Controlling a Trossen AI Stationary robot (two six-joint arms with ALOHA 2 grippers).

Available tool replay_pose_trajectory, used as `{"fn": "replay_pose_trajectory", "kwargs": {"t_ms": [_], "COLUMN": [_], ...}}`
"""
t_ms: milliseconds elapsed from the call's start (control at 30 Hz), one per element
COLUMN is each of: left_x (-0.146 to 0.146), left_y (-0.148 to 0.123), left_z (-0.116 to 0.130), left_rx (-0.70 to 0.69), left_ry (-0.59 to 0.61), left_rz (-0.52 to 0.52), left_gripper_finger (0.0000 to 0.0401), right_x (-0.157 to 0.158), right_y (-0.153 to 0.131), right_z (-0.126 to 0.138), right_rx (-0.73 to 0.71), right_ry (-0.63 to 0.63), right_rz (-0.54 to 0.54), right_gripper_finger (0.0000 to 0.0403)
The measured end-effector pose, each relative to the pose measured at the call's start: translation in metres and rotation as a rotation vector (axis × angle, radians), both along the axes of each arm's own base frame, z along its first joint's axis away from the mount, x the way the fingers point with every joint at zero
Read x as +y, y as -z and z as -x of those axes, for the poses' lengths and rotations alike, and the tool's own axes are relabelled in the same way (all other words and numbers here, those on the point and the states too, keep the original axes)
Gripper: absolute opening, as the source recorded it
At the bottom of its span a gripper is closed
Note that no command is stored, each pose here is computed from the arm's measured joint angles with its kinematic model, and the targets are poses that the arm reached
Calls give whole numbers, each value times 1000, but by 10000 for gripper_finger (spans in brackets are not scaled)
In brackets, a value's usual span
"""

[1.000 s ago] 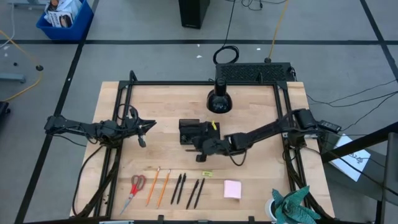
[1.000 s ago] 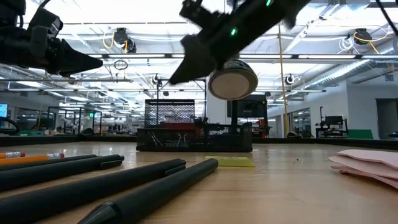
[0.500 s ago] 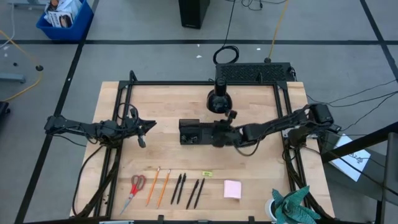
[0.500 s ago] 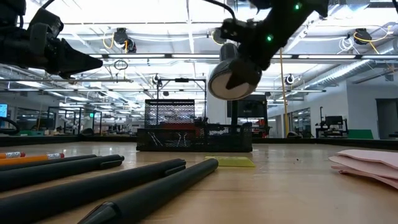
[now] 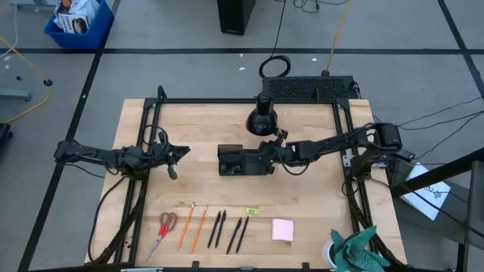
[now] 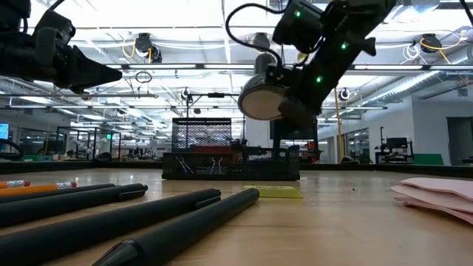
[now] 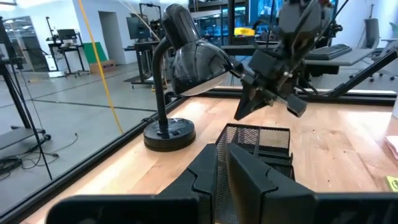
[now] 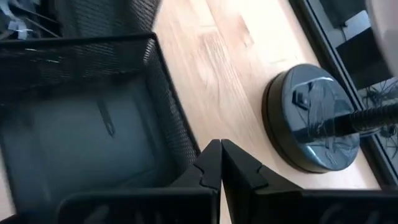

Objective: Pick and place office supplies into organizer
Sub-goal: Adjust the desk organizer on the table

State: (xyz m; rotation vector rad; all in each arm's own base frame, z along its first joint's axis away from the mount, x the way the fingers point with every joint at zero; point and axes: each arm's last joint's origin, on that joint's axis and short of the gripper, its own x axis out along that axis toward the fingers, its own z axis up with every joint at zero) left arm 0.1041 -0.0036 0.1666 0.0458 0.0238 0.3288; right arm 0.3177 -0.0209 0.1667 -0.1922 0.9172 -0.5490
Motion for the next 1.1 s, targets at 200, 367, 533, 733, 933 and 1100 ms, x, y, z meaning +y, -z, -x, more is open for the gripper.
{"fn": "replay_pose_trajectory", "kwargs": {"t_ms": [200,367,533,733,933,1100], "left_x": [0,0,0,0,0,0], "left_y": [0,0,0,0,0,0], "left_z": [0,0,0,0,0,0], "left_rx": [5,10,10,9,8,8], "left_ry": [0,0,0,0,0,1], "left_rz": [-12,-27,-26,-24,-23,-20], "left_gripper_finger": [42,42,42,42,42,42], "right_x": [-3,-2,5,15,23,25], "right_y": [7,12,17,18,18,19], "right_z": [-1,-3,-5,-5,-5,-4], "right_rx": [19,19,19,9,5,15], "right_ry": [-6,-17,-11,-22,-38,-15], "right_rz": [-29,-59,-67,-85,-96,-28], "right_gripper_finger": [0,0,0,0,0,0]}}
